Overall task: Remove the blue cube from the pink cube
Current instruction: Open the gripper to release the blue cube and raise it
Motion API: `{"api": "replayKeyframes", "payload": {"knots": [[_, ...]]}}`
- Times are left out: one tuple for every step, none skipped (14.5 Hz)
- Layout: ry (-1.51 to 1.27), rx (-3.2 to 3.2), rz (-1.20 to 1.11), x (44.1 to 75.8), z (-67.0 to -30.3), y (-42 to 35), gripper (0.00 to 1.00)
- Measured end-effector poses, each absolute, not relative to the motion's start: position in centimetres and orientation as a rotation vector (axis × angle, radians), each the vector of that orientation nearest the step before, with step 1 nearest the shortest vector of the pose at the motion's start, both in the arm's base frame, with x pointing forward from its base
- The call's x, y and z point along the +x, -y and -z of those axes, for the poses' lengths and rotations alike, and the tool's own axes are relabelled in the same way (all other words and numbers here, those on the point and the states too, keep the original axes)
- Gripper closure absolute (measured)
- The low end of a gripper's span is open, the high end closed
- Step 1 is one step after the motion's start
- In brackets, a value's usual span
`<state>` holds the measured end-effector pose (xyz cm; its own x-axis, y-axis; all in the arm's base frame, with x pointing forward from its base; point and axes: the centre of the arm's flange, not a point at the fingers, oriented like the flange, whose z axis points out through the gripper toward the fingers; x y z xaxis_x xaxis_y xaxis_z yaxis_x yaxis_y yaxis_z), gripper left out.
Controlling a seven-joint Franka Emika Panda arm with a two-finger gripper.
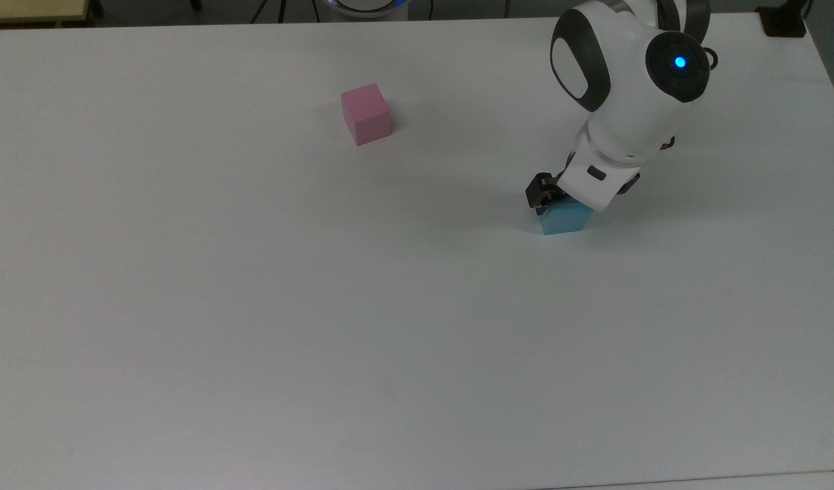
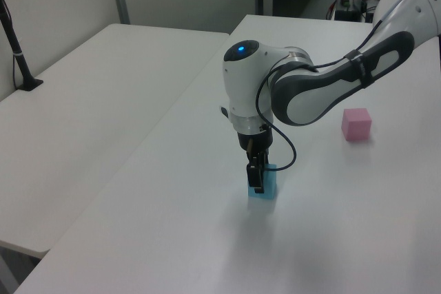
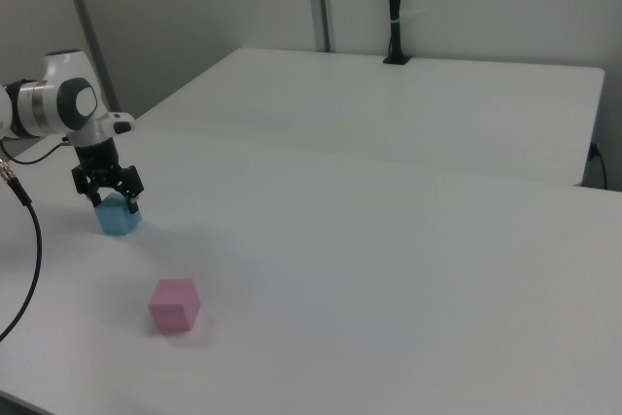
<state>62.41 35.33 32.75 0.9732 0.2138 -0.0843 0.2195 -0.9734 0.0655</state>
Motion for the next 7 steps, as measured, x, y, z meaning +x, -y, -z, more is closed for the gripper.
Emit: {"api": "replayKeyframes", "payload": {"knots": [[-0.332, 3.052, 0.104, 62.5, -33.4, -35.3, 0.00], [-0.325, 3.065, 0.069, 62.5, -35.2, -35.2, 0.00], [-0.315, 3.078, 0.038, 62.6, -37.0, -34.9, 0.00], [-0.277, 3.097, -0.003, 62.5, -40.3, -33.3, 0.00], [-0.241, 3.109, -0.021, 62.4, -42.6, -31.5, 0.00], [-0.164, 3.124, -0.027, 62.4, -46.1, -27.7, 0.00], [-0.115, 3.130, -0.016, 62.1, -48.2, -24.8, 0.00]]}}
